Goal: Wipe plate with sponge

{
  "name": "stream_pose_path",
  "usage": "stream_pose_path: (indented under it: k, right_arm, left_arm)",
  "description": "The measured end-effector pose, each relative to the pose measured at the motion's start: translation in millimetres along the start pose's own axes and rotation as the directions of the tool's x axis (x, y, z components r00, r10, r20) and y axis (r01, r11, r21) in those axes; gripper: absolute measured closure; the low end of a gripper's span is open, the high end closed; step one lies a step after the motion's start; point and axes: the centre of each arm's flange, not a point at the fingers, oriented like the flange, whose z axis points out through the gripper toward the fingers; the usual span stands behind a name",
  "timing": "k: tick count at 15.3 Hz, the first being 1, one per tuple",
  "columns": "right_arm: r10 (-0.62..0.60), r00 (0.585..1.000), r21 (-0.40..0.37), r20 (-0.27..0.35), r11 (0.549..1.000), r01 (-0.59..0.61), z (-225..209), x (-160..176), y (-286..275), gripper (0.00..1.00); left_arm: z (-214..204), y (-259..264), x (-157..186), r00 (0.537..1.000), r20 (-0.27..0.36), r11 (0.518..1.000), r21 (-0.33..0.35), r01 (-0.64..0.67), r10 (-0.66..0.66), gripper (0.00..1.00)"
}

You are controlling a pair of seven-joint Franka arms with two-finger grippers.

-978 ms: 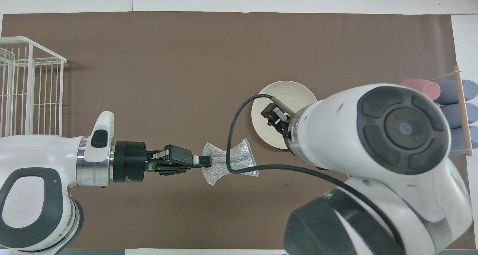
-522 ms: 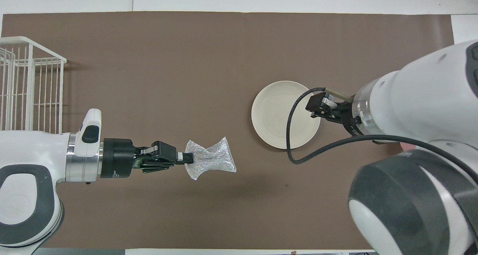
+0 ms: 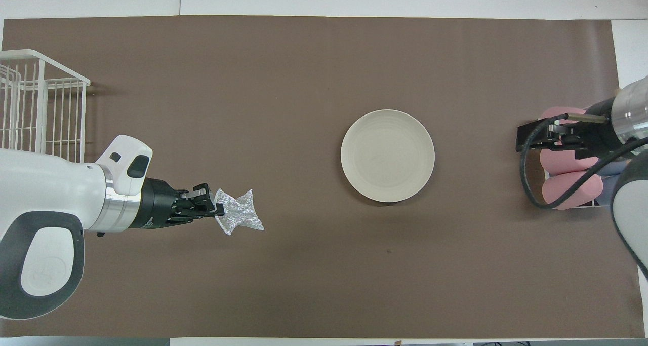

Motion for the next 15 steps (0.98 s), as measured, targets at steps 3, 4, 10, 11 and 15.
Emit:
stream_pose_path:
  k: [3, 4, 10, 11, 15]
  right_arm:
    - [-0.072, 0.997, 0.004, -0.001, 0.997, 0.072, -0.9, 4.6, 27.9, 0.00]
    - [-0.086, 0.996, 0.007, -0.002, 0.996, 0.086, -1.6, 5.4, 34.8, 0.00]
    - [-0.165, 0.986, 0.019, -0.015, 0.986, 0.165, -14.3, 13.4, 65.7, 0.00]
    - [-0.171, 0.985, 0.020, -0.010, 0.985, 0.171, -15.0, 14.2, 62.7, 0.00]
    - [-0.202, 0.979, 0.022, 0.015, 0.979, 0.202, -10.1, 18.7, 45.6, 0.00]
  left_arm:
    - [-8.3, 0.1, 8.5, 0.999, -0.029, 0.978, 0.206, -0.035, 0.042, 0.96]
    - [-11.0, -1.7, 10.9, 0.998, -0.031, 0.963, 0.267, -0.044, 0.054, 0.96]
    - [-21.6, -22.5, 22.8, 0.998, -0.020, 0.818, 0.574, -0.044, 0.067, 0.96]
    - [-28.9, -23.2, 24.6, 0.997, -0.019, 0.777, 0.628, -0.043, 0.070, 0.96]
    - [-42.7, -6.0, 41.7, 0.994, -0.032, 0.563, 0.826, -0.033, 0.106, 0.96]
